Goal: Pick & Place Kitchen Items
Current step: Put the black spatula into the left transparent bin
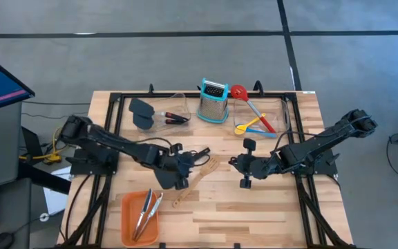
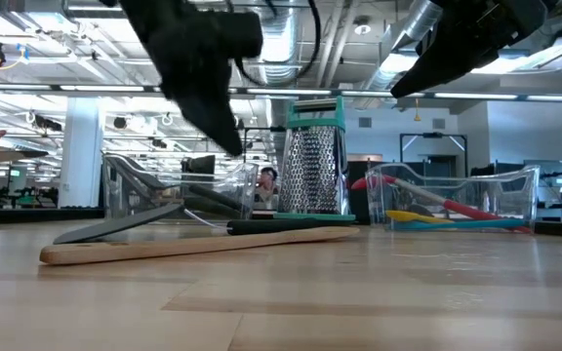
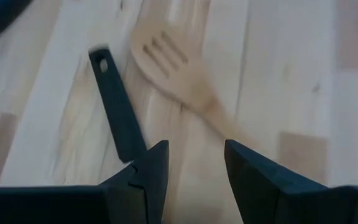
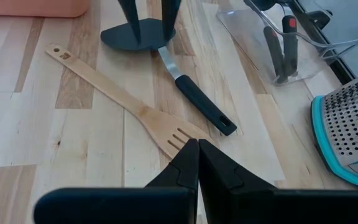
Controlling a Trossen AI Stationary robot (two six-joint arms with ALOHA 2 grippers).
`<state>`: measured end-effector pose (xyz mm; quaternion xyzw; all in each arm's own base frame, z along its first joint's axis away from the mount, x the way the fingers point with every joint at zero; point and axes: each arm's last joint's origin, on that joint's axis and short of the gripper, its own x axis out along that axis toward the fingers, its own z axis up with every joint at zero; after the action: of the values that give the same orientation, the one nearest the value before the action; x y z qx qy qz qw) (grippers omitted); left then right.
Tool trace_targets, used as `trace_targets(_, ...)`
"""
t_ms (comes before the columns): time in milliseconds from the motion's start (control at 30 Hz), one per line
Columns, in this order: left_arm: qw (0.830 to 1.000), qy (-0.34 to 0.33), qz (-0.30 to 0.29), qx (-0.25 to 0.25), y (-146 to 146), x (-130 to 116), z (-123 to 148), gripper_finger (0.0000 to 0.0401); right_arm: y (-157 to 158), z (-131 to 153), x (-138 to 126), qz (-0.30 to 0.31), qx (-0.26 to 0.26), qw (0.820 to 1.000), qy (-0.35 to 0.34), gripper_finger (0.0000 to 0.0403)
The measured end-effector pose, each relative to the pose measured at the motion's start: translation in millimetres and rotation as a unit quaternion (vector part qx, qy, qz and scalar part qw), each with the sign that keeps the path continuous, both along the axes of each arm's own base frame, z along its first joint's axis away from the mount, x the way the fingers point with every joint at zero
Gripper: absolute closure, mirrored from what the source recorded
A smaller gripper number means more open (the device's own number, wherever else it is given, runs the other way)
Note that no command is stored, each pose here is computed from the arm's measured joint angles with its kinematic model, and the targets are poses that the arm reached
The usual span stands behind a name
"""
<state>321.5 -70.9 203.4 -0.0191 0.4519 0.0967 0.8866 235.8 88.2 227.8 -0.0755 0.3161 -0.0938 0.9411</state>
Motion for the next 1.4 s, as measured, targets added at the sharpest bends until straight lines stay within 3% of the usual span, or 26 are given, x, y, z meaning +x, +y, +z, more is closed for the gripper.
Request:
trace_targets(167, 0.999, 0.041, 0.008, 0.01, 4.4, 6.3, -22.9, 0.0256, 0.0, 0.0, 0.0, 0.0, 0.0, 1.0, 0.0, 0.0401)
trace_targets(500, 0.996, 0.083, 0.035, 0.018, 23.3, 2.1, -40.7, 0.0258, 0.0, -0.2, -0.1, 0.0, -0.001, 1.0, 0.001, 0.0401)
trace_targets(767, 0.992, 0.118, 0.036, -0.023, 30.2, -9.4, -56.9, 0.0257, -0.1, -0.3, -0.1, 0.0, -0.001, 1.0, 0.001, 0.0401)
trace_targets(1400, 0.991, 0.109, 0.062, -0.045, 32.9, -17.0, -69.9, 0.0256, -0.1, -0.2, -0.1, 0.0, -0.001, 1.0, 0.001, 0.0401)
